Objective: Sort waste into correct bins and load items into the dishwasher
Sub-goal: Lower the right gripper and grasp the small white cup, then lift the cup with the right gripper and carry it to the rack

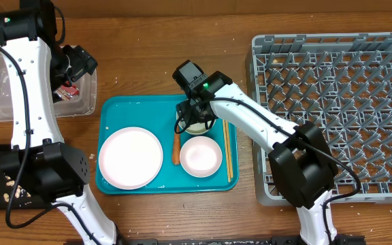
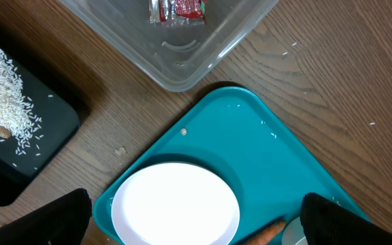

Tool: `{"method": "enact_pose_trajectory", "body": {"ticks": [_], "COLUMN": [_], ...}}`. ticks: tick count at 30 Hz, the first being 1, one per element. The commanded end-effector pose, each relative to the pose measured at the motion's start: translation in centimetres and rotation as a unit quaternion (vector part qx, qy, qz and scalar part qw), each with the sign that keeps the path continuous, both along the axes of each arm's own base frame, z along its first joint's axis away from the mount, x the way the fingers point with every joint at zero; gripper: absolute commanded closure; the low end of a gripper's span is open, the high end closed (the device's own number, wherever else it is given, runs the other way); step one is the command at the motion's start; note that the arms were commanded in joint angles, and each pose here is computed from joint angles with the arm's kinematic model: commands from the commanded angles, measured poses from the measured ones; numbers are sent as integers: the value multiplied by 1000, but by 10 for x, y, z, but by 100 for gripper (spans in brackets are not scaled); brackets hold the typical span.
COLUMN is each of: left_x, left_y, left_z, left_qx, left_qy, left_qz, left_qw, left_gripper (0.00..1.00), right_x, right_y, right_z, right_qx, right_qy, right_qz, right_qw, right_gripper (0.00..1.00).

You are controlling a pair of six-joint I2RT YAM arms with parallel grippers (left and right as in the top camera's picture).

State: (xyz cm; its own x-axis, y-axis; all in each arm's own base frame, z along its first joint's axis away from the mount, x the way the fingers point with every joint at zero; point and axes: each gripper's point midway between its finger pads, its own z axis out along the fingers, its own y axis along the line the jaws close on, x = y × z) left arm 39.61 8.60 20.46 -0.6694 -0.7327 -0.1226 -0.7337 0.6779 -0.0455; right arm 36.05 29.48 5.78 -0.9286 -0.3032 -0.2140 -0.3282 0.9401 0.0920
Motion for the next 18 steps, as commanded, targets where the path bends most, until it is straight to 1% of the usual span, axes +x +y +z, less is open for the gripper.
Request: {"method": "enact_pose_trajectory", "body": {"ticks": [1, 2, 6, 10, 12, 14, 18], "left_x": [2, 2, 2, 2, 2, 2, 2], "left_y": [4, 4, 4, 4, 4, 4, 4], "left_z": [10, 10, 10, 10, 10, 10, 10], "left_qx": [9, 9, 9, 9, 9, 9, 9], "left_qy": [-16, -16, -16, -16, -16, -16, -16], "left_qz": [7, 7, 7, 7, 7, 7, 7], "left_qw": [1000, 1000, 1000, 1000, 1000, 1000, 1000], "left_gripper": [0, 0, 0, 0, 0, 0, 0], "right_x": [4, 5, 7, 9, 14, 22, 44], "right_y": [-1, -1, 1, 2, 0, -7, -42], "right_z": [1, 3, 15, 38, 58, 82, 142], "right_qx": [-3, -2, -1, 1, 0, -7, -20], "right_qy": [-5, -7, -8, -11, -21, -40, -95], "right_qz": [-14, -14, -15, -14, -17, -27, -68], "right_qw": [1000, 1000, 1000, 1000, 1000, 999, 993], "right_gripper": [36, 37, 37, 37, 38, 42, 43]}}
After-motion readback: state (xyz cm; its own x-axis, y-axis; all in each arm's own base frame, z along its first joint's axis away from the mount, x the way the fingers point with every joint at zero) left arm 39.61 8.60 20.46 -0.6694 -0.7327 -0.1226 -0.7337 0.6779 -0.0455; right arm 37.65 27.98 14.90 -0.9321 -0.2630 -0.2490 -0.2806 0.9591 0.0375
